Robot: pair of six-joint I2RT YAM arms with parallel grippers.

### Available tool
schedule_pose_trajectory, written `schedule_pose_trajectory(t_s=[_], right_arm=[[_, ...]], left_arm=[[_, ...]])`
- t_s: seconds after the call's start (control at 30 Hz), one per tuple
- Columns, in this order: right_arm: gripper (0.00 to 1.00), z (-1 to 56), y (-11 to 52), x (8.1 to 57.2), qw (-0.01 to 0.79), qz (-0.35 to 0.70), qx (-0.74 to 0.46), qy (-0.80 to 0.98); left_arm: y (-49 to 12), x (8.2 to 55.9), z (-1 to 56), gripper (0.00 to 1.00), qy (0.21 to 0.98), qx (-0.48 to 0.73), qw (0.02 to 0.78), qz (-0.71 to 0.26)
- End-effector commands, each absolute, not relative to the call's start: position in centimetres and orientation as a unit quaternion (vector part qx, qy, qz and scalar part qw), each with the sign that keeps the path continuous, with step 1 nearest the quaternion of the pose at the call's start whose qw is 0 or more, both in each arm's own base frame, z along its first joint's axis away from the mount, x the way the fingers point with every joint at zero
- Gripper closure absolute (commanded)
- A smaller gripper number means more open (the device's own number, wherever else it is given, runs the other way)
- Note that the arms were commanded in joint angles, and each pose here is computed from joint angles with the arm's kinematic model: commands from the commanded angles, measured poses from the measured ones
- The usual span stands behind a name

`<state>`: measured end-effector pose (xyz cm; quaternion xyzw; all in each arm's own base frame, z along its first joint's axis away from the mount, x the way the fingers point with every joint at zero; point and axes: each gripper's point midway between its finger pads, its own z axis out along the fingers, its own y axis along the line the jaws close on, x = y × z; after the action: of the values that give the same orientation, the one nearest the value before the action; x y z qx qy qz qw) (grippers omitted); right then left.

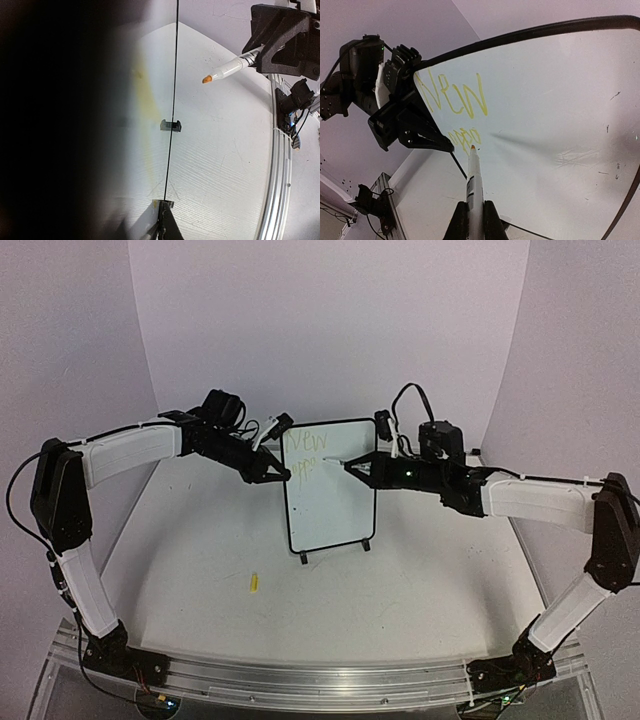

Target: Write a sentence on the whiteboard

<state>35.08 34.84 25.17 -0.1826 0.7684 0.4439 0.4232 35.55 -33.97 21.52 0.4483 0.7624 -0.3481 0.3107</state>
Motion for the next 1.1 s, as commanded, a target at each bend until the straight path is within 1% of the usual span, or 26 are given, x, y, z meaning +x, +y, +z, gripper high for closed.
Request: schedule_pose_trajectory(t_s=[0.0,0.47,0.8,1.07], right_arm=[[1.0,27.5,35.9,35.8,0.451,0.449,-0.191,0.747],[1.0,26.6,36.8,37.0,0.446,0.444,-0.177,0.756],[1.0,26.5,35.4,37.6,0.465,0.42,-0.144,0.766],[1.0,25.5,34.5,37.5,0.465,0.408,-0.13,0.775]], left_arm=[[-32.5,35.0,20.3,1.0,0.784,0.452,0.294,-0.307],[-32.5,34.9,20.5,1.0,0.783,0.453,0.295,-0.308],[-32.4,34.9,20.6,1.0,0.783,0.453,0.296,-0.307],[-32.5,34.9,20.5,1.0,0.783,0.453,0.296,-0.307]])
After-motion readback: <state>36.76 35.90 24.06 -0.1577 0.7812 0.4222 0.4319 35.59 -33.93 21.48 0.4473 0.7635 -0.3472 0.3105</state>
